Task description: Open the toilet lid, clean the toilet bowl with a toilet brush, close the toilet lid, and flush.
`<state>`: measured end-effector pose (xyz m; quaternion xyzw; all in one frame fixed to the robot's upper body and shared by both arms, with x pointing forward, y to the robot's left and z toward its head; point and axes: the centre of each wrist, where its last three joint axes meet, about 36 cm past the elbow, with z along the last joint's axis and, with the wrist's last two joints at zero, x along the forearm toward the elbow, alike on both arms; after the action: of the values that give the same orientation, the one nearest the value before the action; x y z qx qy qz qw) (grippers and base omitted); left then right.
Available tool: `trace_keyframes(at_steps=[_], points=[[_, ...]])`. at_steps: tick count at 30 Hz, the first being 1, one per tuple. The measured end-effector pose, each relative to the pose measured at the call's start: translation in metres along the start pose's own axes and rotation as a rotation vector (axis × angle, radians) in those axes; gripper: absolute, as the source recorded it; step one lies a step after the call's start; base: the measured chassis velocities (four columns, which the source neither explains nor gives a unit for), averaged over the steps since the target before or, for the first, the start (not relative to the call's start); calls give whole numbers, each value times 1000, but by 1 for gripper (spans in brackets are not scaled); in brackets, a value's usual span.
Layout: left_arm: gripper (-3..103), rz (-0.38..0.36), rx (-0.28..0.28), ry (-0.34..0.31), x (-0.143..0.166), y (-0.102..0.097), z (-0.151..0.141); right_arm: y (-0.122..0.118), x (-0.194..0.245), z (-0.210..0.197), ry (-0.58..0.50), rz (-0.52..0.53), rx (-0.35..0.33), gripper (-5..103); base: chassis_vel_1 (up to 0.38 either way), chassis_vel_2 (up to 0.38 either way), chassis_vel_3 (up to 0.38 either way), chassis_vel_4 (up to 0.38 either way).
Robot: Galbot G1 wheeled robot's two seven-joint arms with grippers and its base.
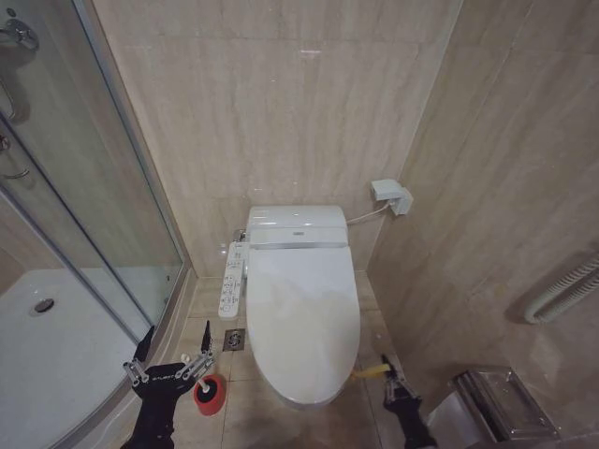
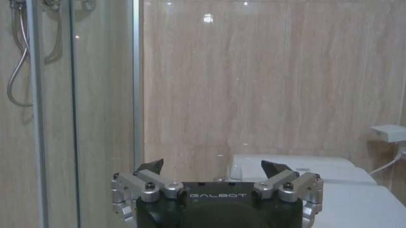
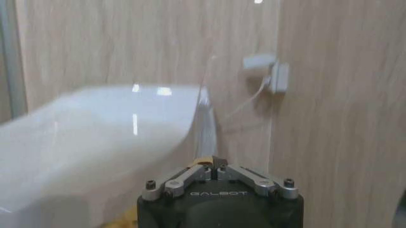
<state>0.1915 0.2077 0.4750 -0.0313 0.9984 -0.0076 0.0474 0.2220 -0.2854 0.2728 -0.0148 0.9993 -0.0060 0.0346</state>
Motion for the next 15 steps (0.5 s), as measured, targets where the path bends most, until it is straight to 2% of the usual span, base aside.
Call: trace_keyframes(at_steps=[2,3,5,7,9,10,14,15], points=[[100,0,0,0,0,0,0,1,-2,-39,-43,5,-35,1,0,0,0,0],[100,0,0,0,0,0,0,3,-6,-73,-76,11,-70,1,0,0,0,0],[100,0,0,0,0,0,0,3,-9,-84,-90,13,-82,1,0,0,0,0],[100,0,0,0,0,0,0,7,-20,-118,-124,18,-118,1,0,0,0,0],[100,0,0,0,0,0,0,15,-42,-156,-185,22,-168,1,0,0,0,0],[100,0,0,0,0,0,0,15,-42,-156,-185,22,-168,1,0,0,0,0],[100,0,0,0,0,0,0,25,-96,-219,-303,-5,-255,1,0,0,0,0],[100,0,0,0,0,0,0,25,-96,-219,-303,-5,-255,1,0,0,0,0]])
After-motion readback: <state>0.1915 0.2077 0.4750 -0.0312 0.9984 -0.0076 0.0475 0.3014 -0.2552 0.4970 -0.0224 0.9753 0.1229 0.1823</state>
